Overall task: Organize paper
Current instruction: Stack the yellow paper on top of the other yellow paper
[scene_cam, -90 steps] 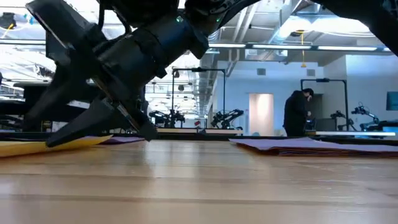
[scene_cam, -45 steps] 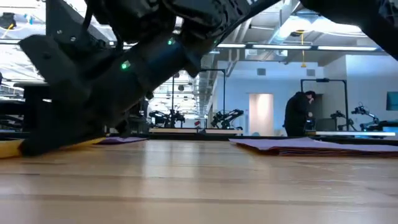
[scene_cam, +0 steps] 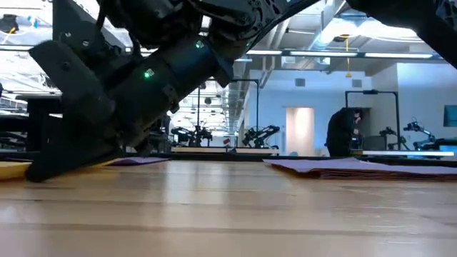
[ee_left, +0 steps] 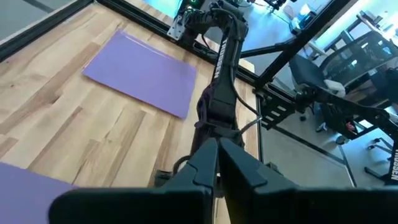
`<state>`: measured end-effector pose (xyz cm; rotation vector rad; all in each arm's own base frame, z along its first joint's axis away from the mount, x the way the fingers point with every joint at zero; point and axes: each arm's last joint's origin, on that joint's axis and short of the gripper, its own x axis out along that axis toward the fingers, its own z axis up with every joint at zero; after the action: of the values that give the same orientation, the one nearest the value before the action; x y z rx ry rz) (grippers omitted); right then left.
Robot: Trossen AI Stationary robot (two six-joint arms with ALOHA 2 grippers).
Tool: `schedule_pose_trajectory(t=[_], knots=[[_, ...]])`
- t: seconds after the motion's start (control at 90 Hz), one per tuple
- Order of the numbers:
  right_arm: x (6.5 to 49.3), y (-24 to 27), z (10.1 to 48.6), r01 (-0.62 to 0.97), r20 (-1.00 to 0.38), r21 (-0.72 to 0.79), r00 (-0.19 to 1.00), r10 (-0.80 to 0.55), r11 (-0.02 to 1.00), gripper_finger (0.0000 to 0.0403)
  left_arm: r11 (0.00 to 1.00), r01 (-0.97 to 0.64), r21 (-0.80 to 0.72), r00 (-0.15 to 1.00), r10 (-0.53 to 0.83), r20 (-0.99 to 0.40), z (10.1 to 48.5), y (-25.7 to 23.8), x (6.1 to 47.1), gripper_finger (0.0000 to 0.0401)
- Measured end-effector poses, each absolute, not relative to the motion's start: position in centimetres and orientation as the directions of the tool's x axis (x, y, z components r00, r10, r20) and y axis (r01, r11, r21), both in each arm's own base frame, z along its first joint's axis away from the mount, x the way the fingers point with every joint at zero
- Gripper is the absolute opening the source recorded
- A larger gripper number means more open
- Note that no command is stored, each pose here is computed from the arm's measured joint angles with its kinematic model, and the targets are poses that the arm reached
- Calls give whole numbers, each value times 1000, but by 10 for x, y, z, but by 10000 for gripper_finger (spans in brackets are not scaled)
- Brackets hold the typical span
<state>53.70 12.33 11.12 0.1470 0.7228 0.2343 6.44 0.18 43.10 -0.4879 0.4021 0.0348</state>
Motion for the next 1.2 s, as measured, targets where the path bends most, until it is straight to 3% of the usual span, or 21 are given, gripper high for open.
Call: schedule_pose_trajectory(t=[0.189, 0.622, 0.789, 1.2], knots=[[534, 111, 116, -88, -700, 166, 692, 180, 982, 0, 887, -126, -444, 920, -63, -386, 431, 2, 64, 0], [545, 49, 118, 32, -684, 158, 724, 86, 987, 0, 890, -130, -437, 914, -63, -401, 429, 2, 64, 0], [552, 54, 127, -11, -589, 151, 802, 98, 989, 0, 890, -130, -437, 914, -63, -401, 429, 2, 64, 0], [543, 74, 117, -35, -678, 148, 724, 127, 988, 0, 891, -140, -432, 902, -64, -426, 427, 2, 63, 0]])
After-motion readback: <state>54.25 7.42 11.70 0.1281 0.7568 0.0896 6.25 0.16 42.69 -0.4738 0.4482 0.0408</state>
